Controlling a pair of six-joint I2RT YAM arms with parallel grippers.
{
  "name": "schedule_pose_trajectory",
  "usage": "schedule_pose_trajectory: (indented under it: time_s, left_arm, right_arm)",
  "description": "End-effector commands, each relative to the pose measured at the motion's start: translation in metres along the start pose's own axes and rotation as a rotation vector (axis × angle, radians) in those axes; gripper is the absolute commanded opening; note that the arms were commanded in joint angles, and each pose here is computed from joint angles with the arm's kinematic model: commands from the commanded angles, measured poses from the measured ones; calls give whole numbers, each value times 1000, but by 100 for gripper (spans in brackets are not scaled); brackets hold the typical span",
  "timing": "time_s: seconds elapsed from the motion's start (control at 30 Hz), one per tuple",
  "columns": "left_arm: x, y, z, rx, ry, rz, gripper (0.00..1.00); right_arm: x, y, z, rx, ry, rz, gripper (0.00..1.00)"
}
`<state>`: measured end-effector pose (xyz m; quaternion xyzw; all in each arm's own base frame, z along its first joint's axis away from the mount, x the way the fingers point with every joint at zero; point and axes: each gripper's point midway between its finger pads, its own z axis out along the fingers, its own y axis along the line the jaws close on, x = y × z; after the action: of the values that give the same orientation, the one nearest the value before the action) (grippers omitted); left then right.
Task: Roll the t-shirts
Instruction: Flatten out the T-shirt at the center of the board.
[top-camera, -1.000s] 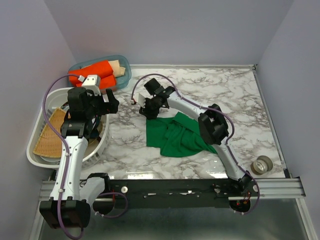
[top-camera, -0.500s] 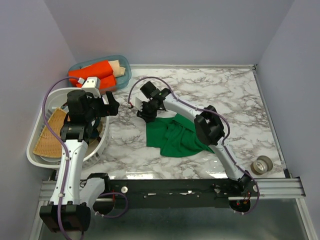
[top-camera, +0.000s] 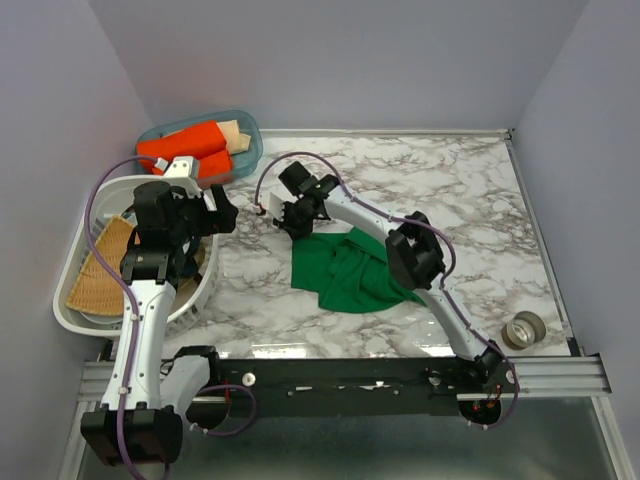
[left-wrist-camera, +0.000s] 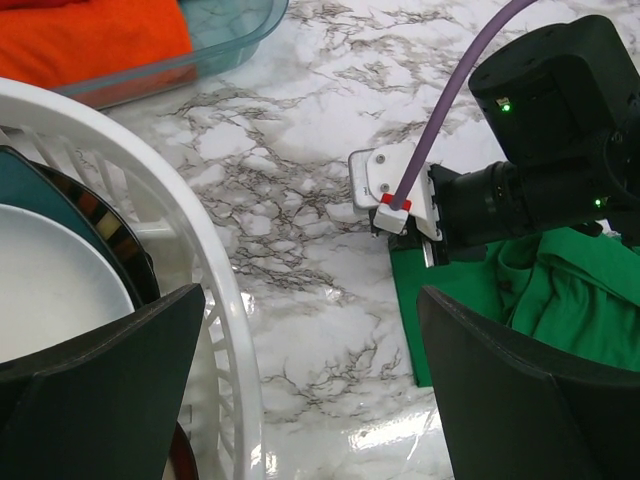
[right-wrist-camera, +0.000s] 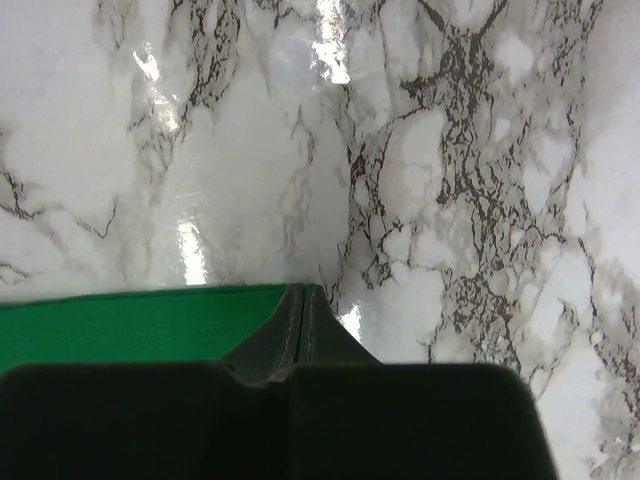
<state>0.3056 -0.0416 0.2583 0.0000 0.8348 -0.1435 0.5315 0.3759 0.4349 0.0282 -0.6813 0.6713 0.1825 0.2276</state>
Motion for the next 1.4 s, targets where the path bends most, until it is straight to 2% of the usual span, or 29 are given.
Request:
schedule_pose_trajectory:
  time_s: [0.0,0.13,0.17,0.27,0.3,0.4,0.53,0.67,0.77,0.9,0.97,1.07,1.17,1.2,1.27,1.33,1.37]
  left_arm:
    - [-6,-7,0,46,-8,5,99]
    - [-10,-8,10,59,0,37,99]
    - [-11,-10,12,65,2,41,99]
    - [-19,-17,19,94,-9,53,99]
    - [-25,-20,20,101,-21,59,99]
    - [-29,-32,28,133,-19,73,99]
    - [-29,-59,34,213,-7,151,99]
    - [-7,-98,43,338,49,288,99]
    - [10,-125,51,409,89,351,99]
    - [29,-158,58,494,104,475,99]
    - [32,-170,57,518,101,506,99]
    - [40,-185,48,575,73,598,99]
    - [78,-203,39,682,39,803,99]
    - [96,-207,40,707,35,853,99]
    - [124,-224,43,758,47,961,99]
    - [135,-234,52,762,53,989,99]
    - [152,-239,60,774,100,987,98]
  right_arm:
    - [-16,-26,-38,127,-59,81,1]
    - [-73,-68,-146,315,-271,113,0]
    - [-96,-81,-204,409,-377,100,0]
    - [-123,-95,-291,581,-498,35,0]
    - [-139,-92,-339,666,-564,-5,0]
    - [-153,-88,-418,843,-647,-46,0]
    - [-154,-82,-479,1000,-690,-29,0]
    - [-123,-87,-480,1043,-614,44,0]
    - [-86,-94,-478,1059,-565,168,1]
    - [-85,-88,-514,1108,-639,230,0]
    - [-101,-78,-550,1147,-734,231,0]
    - [-119,-68,-586,1175,-809,214,0]
    - [-112,-80,-574,1186,-763,228,1]
    - [-100,-89,-549,1164,-709,252,0]
    - [-82,-95,-533,1144,-680,296,0]
    - [-62,-106,-510,1103,-626,353,0]
    - [-43,-119,-501,1103,-596,409,0]
